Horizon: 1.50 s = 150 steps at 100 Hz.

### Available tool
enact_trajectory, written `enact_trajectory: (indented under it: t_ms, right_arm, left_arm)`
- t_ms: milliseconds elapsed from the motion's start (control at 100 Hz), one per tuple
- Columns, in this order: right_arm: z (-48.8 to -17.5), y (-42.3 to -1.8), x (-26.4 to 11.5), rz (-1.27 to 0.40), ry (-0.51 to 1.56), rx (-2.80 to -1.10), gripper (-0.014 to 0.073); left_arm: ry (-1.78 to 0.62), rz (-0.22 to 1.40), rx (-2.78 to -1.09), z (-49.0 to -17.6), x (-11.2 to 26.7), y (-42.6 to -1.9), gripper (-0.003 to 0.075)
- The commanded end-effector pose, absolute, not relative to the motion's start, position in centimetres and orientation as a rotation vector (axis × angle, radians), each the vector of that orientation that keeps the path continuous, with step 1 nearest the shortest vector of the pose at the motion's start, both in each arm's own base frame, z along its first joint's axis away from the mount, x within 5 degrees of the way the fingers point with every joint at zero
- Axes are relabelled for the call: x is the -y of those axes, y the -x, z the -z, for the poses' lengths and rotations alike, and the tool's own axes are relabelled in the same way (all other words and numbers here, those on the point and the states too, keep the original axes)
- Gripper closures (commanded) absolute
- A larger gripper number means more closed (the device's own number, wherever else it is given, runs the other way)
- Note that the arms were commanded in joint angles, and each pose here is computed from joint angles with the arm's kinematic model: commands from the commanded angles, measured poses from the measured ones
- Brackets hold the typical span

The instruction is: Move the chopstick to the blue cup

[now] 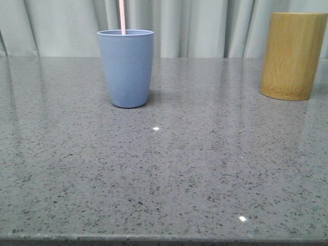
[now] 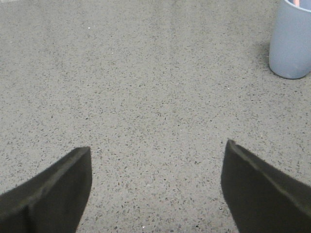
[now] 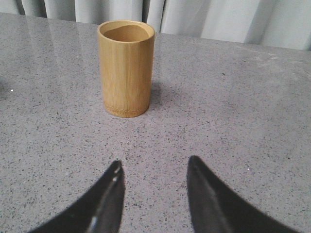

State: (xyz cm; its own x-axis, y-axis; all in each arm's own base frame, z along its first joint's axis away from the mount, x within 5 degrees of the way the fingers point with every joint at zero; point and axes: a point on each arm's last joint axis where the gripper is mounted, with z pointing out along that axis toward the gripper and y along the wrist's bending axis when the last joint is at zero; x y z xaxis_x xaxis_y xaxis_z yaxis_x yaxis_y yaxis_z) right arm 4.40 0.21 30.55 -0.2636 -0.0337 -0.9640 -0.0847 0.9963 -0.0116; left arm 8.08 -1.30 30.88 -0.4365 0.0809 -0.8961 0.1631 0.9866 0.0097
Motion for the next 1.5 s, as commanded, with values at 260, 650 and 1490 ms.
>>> enact_trajectory:
  t_ms: [260,650,1490]
  right_arm:
    - [-32.05,-4.5,-0.17,-0.04,0.08,-1.739,0.0659]
    - [-31.98,-4.49,-0.16,-0.039,0.08,-1.746,0.0663]
    - [-31.98,-4.49,-0.16,-0.039,0.08,-1.746,0.0663]
  left_arm:
    - [-0.184,0.114,-1.94,-32.23,1.5,-8.28,0.058]
    - [-0.184,0.114,-1.94,-32.23,1.5,-8.28,0.0739]
    - [-0.324,0.043,-1.719,-32.31,1.59,-7.82,0.0739]
